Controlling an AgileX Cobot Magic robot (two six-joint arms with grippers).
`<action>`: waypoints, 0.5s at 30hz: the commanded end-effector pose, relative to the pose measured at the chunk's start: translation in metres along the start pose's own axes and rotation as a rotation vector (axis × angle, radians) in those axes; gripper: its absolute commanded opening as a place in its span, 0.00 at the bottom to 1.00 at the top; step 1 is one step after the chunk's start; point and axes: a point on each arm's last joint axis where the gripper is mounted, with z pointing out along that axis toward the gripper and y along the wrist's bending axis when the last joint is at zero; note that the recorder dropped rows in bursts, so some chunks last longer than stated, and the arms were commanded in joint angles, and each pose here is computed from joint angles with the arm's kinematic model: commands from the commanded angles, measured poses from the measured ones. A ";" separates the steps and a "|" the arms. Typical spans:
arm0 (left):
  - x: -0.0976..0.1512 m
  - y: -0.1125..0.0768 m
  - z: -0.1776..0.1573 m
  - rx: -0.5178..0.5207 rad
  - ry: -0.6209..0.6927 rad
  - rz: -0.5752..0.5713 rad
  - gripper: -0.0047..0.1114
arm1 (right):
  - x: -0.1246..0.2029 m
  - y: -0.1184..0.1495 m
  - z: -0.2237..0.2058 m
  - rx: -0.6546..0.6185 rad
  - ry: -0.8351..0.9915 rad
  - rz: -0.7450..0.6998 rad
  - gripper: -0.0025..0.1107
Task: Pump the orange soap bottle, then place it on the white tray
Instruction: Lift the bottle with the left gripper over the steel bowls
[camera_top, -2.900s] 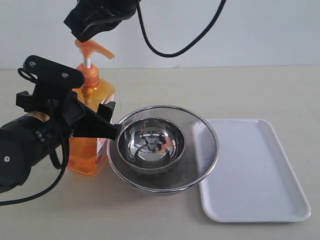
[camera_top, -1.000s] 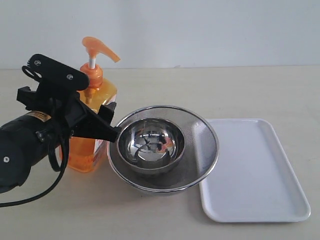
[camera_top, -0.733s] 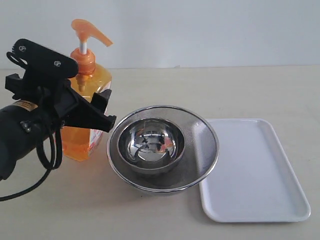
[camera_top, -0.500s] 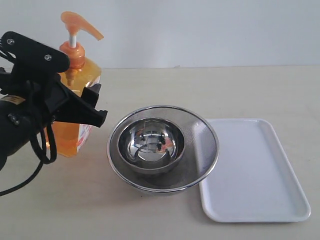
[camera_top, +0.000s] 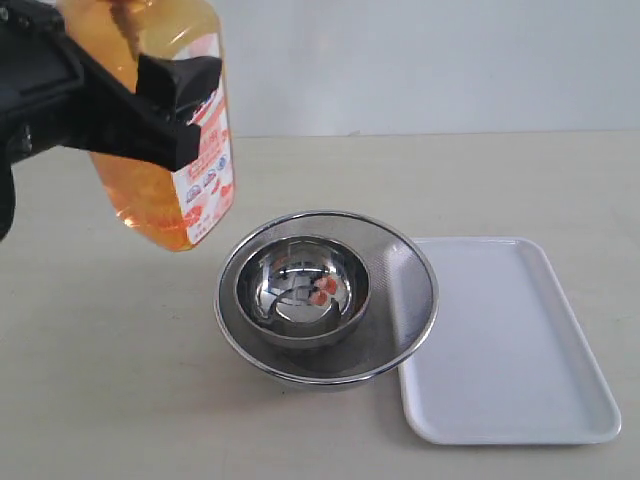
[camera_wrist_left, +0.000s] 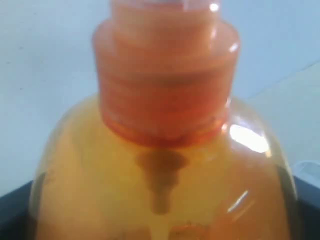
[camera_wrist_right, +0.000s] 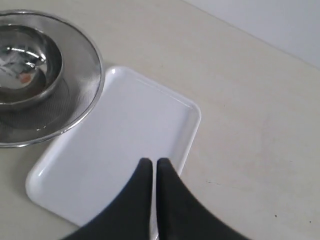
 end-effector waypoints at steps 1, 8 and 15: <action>-0.047 0.002 0.001 0.045 -0.113 -0.040 0.08 | 0.000 -0.011 -0.003 0.112 -0.038 0.068 0.02; -0.062 -0.028 0.054 0.265 0.021 -0.079 0.08 | 0.027 -0.048 -0.041 0.391 -0.013 0.240 0.02; -0.074 -0.068 0.097 0.409 0.059 -0.063 0.08 | 0.047 -0.059 -0.071 0.373 -0.106 0.312 0.02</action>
